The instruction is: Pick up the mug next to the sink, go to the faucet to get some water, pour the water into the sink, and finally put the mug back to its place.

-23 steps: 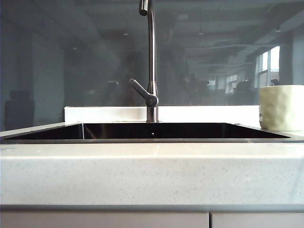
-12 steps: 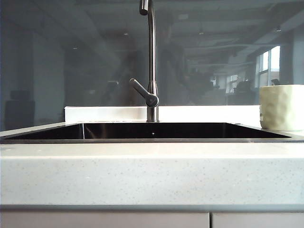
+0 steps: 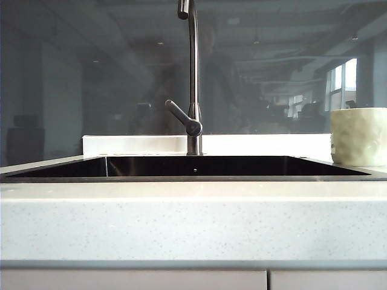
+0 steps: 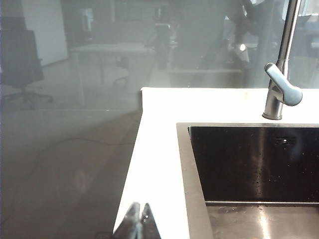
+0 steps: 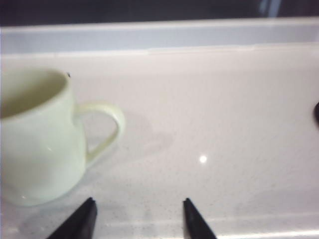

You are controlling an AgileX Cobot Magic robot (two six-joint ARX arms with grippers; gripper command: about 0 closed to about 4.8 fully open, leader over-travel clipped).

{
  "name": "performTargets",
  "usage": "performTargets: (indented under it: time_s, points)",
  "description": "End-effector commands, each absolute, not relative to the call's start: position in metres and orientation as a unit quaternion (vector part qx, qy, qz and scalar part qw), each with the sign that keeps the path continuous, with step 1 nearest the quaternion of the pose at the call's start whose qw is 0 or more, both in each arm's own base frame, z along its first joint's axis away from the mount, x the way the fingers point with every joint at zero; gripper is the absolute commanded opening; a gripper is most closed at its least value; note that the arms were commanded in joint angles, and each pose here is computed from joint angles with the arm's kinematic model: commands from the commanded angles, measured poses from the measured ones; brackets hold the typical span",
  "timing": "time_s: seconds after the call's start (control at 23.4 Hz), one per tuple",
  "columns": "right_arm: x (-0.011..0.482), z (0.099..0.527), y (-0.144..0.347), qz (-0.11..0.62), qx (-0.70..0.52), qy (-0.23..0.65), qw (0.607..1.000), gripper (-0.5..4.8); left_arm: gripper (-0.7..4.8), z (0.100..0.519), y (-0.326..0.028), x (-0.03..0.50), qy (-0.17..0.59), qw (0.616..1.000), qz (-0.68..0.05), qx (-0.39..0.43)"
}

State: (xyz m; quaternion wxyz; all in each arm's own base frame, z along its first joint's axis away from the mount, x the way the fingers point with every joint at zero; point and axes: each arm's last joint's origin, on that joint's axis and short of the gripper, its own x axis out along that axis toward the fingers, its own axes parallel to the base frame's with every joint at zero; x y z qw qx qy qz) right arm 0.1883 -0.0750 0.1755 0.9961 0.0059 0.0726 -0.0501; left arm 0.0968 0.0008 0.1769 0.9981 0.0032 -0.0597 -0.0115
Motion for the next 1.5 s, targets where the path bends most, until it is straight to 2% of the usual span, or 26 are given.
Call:
performTargets:
  time_s: [0.04, 0.26, 0.77, 0.94, 1.07, 1.33, 1.5]
  points:
    - [0.21, 0.184, -0.082, -0.032, -0.012, 0.027, 0.999, 2.53, -0.02, 0.179, 0.001, 0.096, -0.067, 0.998, -0.014, 0.002]
    - [0.245, 0.178, -0.093, 0.001, -0.003, 0.046, 0.999, 2.52, -0.02, 0.179, 0.0, 0.096, -0.067, 0.997, -0.027, 0.003]
    - [0.268, 0.17, -0.096, 0.019, -0.011, 0.041, 0.999, 2.52, -0.03, 0.175, 0.0, 0.097, -0.045, 0.999, -0.027, 0.002]
    - [0.271, 0.171, -0.097, 0.02, -0.011, 0.039, 0.999, 2.52, -0.04, 0.179, -0.001, 0.096, -0.065, 0.997, -0.036, -0.028]
    - [0.272, 0.17, -0.097, 0.022, -0.011, 0.04, 0.999, 2.52, -0.04, 0.189, -0.001, 0.097, -0.109, 0.99, -0.045, -0.08]
    - [0.277, 0.164, -0.089, 0.037, -0.008, 0.049, 0.998, 2.52, -0.04, 0.202, 0.0, 0.125, -0.081, 0.992, -0.048, -0.09]
    - [0.285, 0.157, -0.083, 0.049, -0.01, 0.047, 0.998, 2.52, -0.04, 0.222, -0.003, 0.163, -0.095, 0.987, -0.103, -0.073]
